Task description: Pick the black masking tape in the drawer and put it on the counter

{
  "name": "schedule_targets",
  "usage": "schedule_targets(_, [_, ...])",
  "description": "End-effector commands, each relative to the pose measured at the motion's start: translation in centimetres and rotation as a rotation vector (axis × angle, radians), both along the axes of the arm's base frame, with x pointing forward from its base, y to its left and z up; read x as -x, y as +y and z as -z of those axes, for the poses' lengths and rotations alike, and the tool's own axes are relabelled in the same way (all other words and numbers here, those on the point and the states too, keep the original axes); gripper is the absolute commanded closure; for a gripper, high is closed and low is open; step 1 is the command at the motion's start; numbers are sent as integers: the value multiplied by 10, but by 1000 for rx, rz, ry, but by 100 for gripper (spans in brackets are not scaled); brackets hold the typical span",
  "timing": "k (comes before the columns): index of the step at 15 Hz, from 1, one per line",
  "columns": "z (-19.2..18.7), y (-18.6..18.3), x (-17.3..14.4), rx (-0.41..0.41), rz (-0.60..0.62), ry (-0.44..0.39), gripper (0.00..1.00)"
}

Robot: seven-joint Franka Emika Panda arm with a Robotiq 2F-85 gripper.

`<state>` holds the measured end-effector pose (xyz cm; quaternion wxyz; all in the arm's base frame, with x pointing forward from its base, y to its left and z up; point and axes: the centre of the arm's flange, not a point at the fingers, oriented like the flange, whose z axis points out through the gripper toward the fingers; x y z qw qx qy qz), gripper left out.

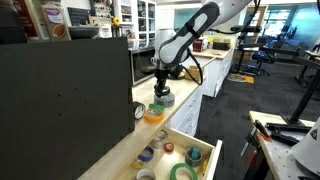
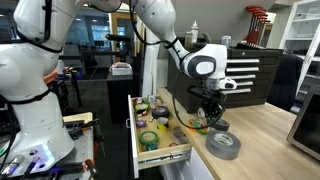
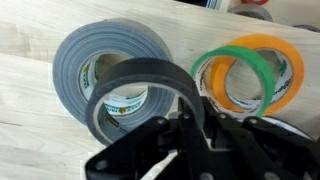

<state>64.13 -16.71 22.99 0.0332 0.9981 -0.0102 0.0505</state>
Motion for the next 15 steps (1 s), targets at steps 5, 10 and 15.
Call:
schedule_targets(5, [7, -18, 4, -5, -56, -16, 42])
schedule_targets(10, [-3, -4, 11, 19, -102, -55, 10])
schedule_targets(15, [-22, 22, 19, 3, -57, 11, 0])
